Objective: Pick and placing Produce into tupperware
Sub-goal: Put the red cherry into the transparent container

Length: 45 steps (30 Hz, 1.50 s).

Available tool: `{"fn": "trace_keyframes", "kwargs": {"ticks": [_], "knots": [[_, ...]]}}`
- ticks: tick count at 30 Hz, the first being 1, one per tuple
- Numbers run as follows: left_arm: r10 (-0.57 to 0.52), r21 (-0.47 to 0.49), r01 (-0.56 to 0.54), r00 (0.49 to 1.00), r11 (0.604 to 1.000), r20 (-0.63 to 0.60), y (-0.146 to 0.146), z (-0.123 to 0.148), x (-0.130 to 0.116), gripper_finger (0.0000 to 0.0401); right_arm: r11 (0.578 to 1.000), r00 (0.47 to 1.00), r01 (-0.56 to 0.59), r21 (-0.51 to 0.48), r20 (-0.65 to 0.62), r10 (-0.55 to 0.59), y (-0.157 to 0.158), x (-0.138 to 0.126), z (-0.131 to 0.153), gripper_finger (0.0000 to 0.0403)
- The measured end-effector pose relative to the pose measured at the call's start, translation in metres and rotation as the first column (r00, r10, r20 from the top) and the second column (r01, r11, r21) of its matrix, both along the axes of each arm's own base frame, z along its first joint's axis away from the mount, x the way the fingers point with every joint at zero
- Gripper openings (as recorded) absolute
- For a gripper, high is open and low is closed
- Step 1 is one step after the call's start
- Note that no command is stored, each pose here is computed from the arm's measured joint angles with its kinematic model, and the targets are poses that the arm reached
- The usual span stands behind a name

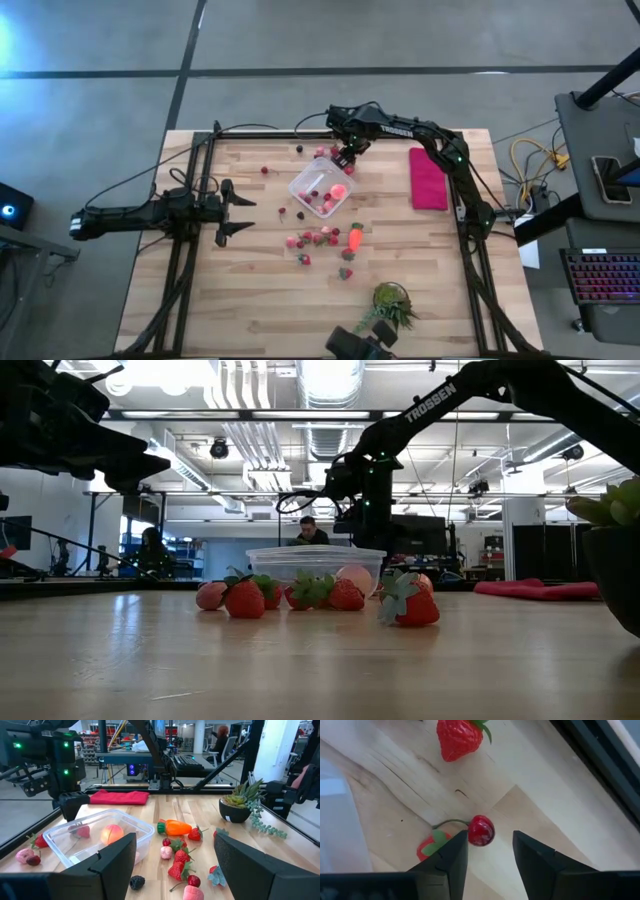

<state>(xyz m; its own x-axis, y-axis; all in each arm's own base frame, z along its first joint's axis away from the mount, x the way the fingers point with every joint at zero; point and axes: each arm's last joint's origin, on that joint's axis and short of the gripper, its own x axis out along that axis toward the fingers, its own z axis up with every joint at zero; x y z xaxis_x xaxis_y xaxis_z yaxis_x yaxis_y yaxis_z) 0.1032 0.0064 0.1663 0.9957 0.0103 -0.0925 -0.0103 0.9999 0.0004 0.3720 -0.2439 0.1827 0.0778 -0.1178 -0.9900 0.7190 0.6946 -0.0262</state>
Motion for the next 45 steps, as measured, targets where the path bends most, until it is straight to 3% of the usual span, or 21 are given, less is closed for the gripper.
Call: {"fn": "trace_keyframes", "kwargs": {"ticks": [9,22,28,39,45], "knots": [[0.0,0.0,0.0,1.0,1.0,0.0,0.0,0.0,0.0,0.0255,0.996,0.998,0.064,0.061,-0.006,-0.064,0.003,-0.004,-0.01,0.0175],[0.0,0.0,0.0,1.0,1.0,0.0,0.0,0.0,0.0,0.0255,0.996,0.998,0.061,0.07,0.021,-0.063,0.003,-0.003,-0.015,0.0173],[0.0,0.0,0.0,1.0,1.0,0.0,0.0,0.0,0.0,0.0255,0.995,0.998,0.063,0.077,0.01,-0.064,0.003,-0.004,-0.023,0.0149],[0.0,0.0,0.0,1.0,1.0,0.0,0.0,0.0,0.0,0.0255,0.995,0.998,0.055,0.087,0.036,-0.059,0.002,-0.003,-0.022,0.0069],[0.0,0.0,0.0,1.0,1.0,0.0,0.0,0.0,0.0,0.0255,0.995,0.998,0.052,0.082,0.041,-0.055,0.002,-0.003,-0.018,0.0061]]}}
